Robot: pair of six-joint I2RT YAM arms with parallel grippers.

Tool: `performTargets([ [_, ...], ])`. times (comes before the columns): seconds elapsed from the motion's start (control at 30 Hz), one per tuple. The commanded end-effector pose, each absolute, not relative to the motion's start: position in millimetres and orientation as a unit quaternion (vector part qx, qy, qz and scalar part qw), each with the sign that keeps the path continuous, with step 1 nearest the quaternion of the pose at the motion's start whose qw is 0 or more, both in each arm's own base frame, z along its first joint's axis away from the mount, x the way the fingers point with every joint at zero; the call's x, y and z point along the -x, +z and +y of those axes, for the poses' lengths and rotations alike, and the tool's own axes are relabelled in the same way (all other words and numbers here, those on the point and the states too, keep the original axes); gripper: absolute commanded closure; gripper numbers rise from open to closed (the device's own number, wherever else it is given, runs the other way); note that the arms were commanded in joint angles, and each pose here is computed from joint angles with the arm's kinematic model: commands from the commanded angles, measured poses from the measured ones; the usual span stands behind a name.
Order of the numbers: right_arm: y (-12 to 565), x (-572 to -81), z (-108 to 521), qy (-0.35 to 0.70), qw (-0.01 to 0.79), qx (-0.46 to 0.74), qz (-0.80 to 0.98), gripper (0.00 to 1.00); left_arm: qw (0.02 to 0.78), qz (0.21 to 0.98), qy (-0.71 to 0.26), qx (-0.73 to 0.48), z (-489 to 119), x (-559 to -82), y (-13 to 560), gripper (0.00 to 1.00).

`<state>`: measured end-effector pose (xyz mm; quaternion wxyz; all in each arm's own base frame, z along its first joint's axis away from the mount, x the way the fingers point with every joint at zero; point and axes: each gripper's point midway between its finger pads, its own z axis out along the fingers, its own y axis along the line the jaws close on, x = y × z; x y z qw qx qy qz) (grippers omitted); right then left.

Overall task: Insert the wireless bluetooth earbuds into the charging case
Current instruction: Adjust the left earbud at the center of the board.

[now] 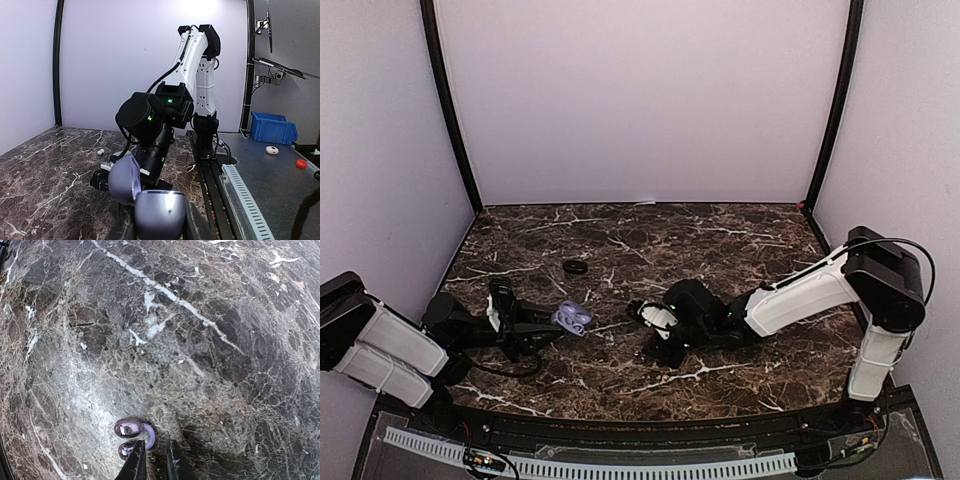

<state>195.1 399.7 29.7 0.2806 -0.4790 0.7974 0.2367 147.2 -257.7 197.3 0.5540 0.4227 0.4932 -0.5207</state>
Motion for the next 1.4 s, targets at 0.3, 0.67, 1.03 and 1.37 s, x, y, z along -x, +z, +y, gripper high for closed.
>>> performTargets([
  [0.3,25.8,-194.6,410.0,0.256,0.269,0.476,0.797,0.86,0.576,0.469,-0.514,-0.429,-254.2,-143.7,208.0,0.81],
  [0.67,42.7,-195.8,412.0,0.274,0.286,0.463,0.793,0.86,0.577,0.467,-0.514,-0.429,-254.0,-143.3,208.7,0.81],
  [1.03,43.6,-209.2,397.1,0.296,0.281,0.419,0.811,0.85,0.578,0.467,-0.514,-0.43,-253.5,-142.6,209.4,0.81],
  [1.37,32.9,-205.5,407.0,0.309,0.257,0.431,0.808,0.83,0.578,0.467,-0.512,-0.43,-253.8,-143.4,208.9,0.81],
])
